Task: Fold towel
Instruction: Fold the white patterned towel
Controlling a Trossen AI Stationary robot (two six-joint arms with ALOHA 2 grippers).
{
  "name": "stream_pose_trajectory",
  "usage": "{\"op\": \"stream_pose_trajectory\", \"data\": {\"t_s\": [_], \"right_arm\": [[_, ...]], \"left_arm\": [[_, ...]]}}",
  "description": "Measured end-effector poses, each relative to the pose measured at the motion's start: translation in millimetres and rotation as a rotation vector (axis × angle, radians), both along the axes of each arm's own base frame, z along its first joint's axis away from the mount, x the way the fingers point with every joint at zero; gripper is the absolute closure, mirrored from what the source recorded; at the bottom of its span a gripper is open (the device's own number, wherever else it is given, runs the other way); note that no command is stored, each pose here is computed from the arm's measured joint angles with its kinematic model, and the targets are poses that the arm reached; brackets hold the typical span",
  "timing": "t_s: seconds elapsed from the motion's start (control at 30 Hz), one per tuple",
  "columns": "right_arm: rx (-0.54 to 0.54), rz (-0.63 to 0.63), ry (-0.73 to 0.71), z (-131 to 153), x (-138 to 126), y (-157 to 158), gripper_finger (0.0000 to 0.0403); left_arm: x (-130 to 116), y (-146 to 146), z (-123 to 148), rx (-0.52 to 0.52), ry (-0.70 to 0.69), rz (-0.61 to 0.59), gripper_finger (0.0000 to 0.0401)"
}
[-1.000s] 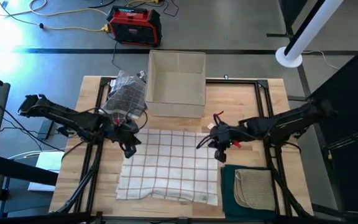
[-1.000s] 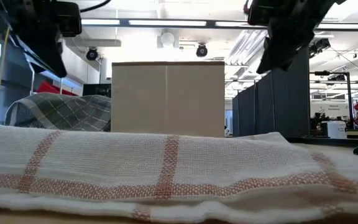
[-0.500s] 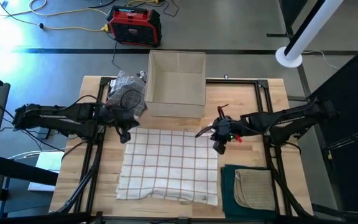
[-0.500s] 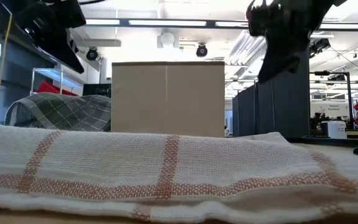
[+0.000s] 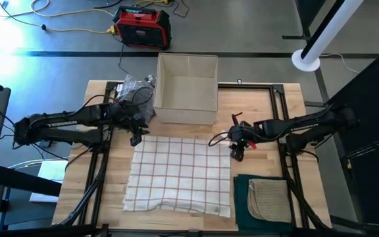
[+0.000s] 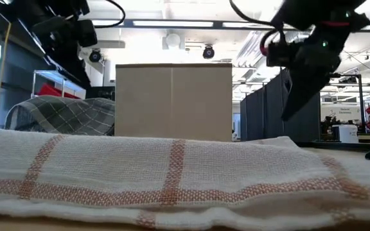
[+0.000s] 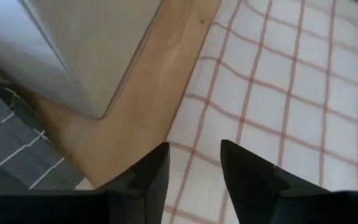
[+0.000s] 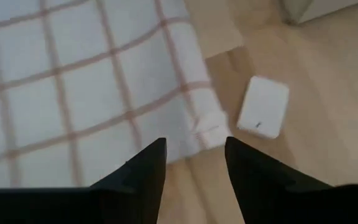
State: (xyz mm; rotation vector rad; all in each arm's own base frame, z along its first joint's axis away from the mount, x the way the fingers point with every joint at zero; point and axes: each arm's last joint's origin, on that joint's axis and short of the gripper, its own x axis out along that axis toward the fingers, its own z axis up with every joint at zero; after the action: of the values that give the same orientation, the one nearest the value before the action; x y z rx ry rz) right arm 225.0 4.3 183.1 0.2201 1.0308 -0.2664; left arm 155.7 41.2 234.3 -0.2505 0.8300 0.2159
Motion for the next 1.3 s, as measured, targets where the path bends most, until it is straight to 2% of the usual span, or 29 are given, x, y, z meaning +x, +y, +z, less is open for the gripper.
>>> {"op": "stream_pose_trajectory", "data": {"t_s": [0.1,0.2,0.33,0.5,0.6,0.8,0.93,1.13,1.23,1.3], "right_arm": [[-0.04,-0.004,-0.028,-10.9,-2.4,-4.6,0.0249],[-0.029,-0.014,-0.083,-20.5,-3.6,-9.2,0.0249],[-0.041,0.016,-0.114,-30.8,-7.4,-11.9,0.0249],[-0.062,0.04,-0.158,-29.7,-4.7,-13.6,0.0249],[-0.047,0.058,-0.177,-28.5,-3.2,-12.9,0.0249],[-0.046,0.051,-0.169,-29.0,-3.8,-12.9,0.0236],[-0.068,0.062,-0.148,-33.4,-2.2,-13.3,0.0197],[-0.042,0.072,-0.063,-58.9,6.3,-12.9,0.0141],[-0.022,0.051,-0.035,-68.9,10.8,-12.8,0.0141],[-0.007,0.007,-0.014,-71.9,12.1,-13.2,0.0162]], "left_arm": [[3.9,1.4,-0.2,-0.003,-0.015,0.023,0.0253],[9.6,3.0,-1.9,-0.005,-0.024,0.028,0.0247],[17.8,5.3,-10.5,-0.03,0.021,0.041,0.0243],[27.2,6.4,-23.8,-0.118,0.086,0.047,0.0242],[31.6,7.0,-23.8,-0.13,0.059,0.035,0.0242],[34.8,8.3,-20.5,-0.093,0.013,0.023,0.0242],[34.3,8.5,-20.9,-0.074,0.021,0.002,0.0242],[30.4,13.1,-23.3,-0.07,0.059,0.036,0.0242],[27.8,15.1,-24.6,-0.078,0.082,0.055,0.0242],[26.1,15.5,-25.7,-0.083,0.1,0.06,0.0242]]}}
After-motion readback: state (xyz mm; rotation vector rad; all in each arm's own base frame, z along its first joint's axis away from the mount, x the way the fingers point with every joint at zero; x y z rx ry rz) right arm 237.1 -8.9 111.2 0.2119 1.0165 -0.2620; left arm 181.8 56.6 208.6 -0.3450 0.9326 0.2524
